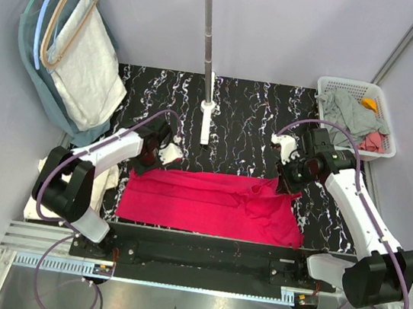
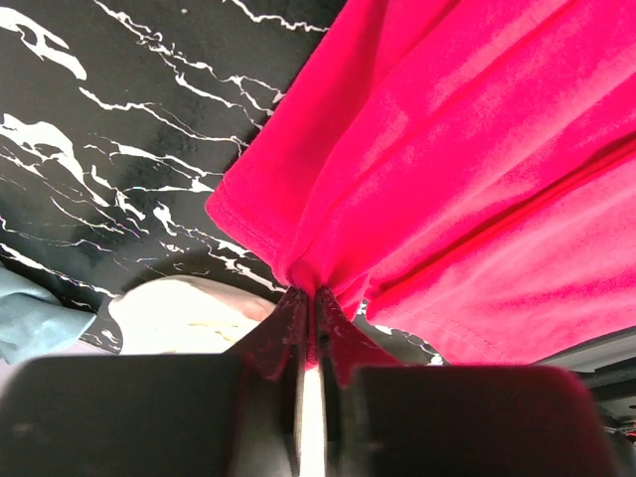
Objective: Fold and stack the t-shirts
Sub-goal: Fold the tshirt
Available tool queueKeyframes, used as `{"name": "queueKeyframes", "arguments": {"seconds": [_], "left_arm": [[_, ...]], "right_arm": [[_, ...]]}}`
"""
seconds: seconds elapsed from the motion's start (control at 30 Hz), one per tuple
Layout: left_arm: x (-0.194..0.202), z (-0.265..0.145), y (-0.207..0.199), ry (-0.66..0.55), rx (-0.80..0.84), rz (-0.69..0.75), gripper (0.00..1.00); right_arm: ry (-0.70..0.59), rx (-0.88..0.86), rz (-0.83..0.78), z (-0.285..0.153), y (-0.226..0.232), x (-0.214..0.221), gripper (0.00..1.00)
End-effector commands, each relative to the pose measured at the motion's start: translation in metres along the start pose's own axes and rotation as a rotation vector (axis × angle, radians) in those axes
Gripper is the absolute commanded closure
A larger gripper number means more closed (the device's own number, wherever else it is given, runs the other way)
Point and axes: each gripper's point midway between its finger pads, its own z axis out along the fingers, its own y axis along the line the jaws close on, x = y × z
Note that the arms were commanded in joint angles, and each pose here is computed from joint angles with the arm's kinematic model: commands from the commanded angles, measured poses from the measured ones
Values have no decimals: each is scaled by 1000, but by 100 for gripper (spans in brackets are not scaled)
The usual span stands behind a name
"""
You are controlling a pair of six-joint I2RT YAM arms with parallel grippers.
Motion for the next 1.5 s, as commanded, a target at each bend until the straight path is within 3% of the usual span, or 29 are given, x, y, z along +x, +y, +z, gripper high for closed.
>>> {"name": "queueKeyframes", "arguments": {"seconds": [0.0, 0.5, 1.0, 1.23, 1.47], "left_arm": [[3, 0, -3, 17, -14, 2, 88], [19, 6, -23, 84, 6, 68, 61], [-12, -20, -6, -6, -21, 61, 59], [-58, -29, -1, -142, 32, 50, 59], [-93, -11, -3, -174, 86, 44, 60]], "right_arm": [[-9, -39, -43, -8, 9, -8, 100], [129, -72, -107, -4, 12, 21, 100], [227, -122, -135, 0, 21, 46, 100], [253, -114, -140, 7, 17, 51, 100], [253, -113, -142, 6, 18, 52, 100]]}}
